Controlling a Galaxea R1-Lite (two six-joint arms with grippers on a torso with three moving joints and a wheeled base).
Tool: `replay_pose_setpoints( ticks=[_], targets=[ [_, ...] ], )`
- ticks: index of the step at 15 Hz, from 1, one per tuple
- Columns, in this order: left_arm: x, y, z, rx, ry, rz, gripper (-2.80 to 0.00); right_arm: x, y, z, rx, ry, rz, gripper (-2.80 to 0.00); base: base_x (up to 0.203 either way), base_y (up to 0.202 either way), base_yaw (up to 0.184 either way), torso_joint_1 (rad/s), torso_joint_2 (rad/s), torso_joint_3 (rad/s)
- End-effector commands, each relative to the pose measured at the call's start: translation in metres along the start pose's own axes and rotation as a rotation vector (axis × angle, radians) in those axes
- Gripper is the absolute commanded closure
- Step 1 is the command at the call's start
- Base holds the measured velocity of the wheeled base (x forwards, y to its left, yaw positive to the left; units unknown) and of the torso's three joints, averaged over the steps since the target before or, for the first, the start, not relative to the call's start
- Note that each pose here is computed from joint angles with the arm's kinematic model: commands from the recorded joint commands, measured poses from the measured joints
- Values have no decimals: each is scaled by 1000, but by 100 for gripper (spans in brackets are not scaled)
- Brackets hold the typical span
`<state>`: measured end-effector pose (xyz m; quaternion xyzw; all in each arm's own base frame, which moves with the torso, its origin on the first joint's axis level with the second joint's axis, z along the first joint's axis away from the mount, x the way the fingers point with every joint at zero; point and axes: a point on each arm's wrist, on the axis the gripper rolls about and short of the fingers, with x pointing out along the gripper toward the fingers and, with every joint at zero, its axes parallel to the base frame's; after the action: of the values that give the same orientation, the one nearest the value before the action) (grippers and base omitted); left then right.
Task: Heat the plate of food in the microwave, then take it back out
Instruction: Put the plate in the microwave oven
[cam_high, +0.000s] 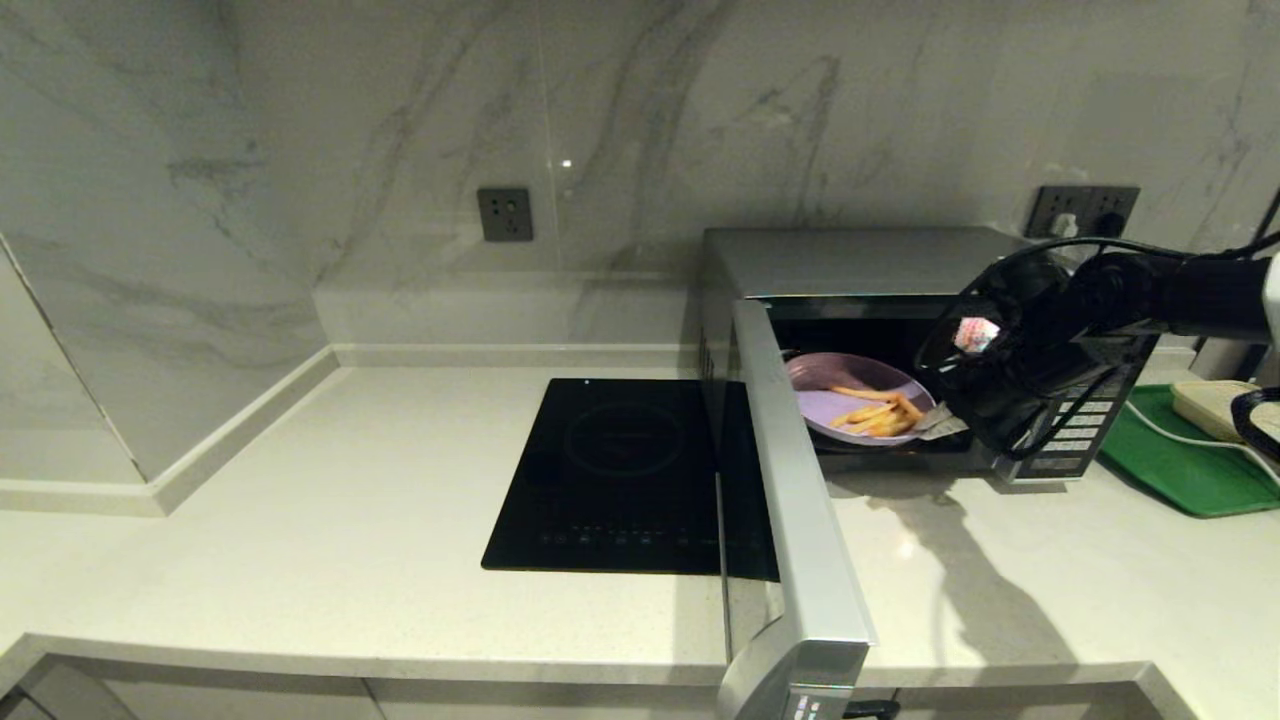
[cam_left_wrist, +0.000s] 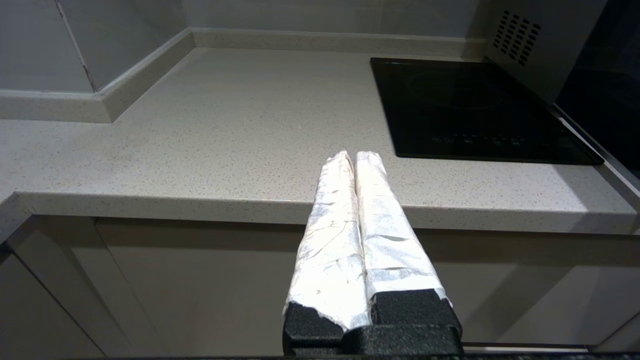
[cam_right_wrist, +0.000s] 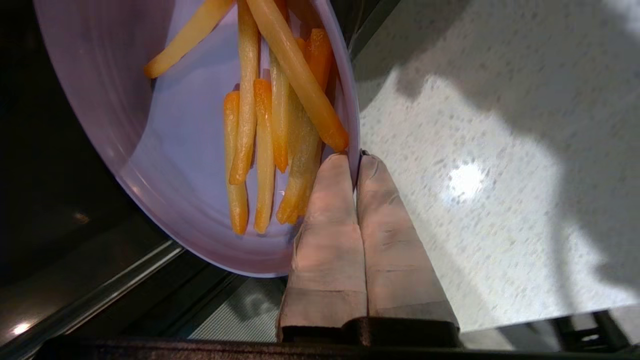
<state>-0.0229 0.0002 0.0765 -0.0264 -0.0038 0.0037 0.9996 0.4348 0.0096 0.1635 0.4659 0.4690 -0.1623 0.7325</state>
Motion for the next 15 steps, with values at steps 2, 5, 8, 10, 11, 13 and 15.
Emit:
replay_pose_setpoints(
  ticks=[2, 5, 8, 10, 11, 13, 15],
  targets=[
    [0, 0, 0, -1, 0, 0, 0, 16, 2, 4, -30, -22, 20, 0, 0, 0, 0, 0, 0, 0],
    [0, 0, 0, -1, 0, 0, 0, 20, 5, 6, -36, -46, 47, 0, 0, 0, 0, 0, 0, 0],
    [0, 0, 0, -1, 0, 0, 0, 23, 4, 6, -17, -42, 41, 0, 0, 0, 0, 0, 0, 0],
    [0, 0, 0, -1, 0, 0, 0, 24, 4, 7, -14, -42, 41, 0, 0, 0, 0, 0, 0, 0],
    [0, 0, 0, -1, 0, 0, 0, 25, 4, 7, -12, -41, 40, 0, 0, 0, 0, 0, 0, 0],
    [0, 0, 0, -1, 0, 0, 0, 26, 3, 7, -10, -40, 38, 0, 0, 0, 0, 0, 0, 0],
    [0, 0, 0, -1, 0, 1, 0, 27, 3, 7, -6, -41, 40, 0, 0, 0, 0, 0, 0, 0]
  ],
)
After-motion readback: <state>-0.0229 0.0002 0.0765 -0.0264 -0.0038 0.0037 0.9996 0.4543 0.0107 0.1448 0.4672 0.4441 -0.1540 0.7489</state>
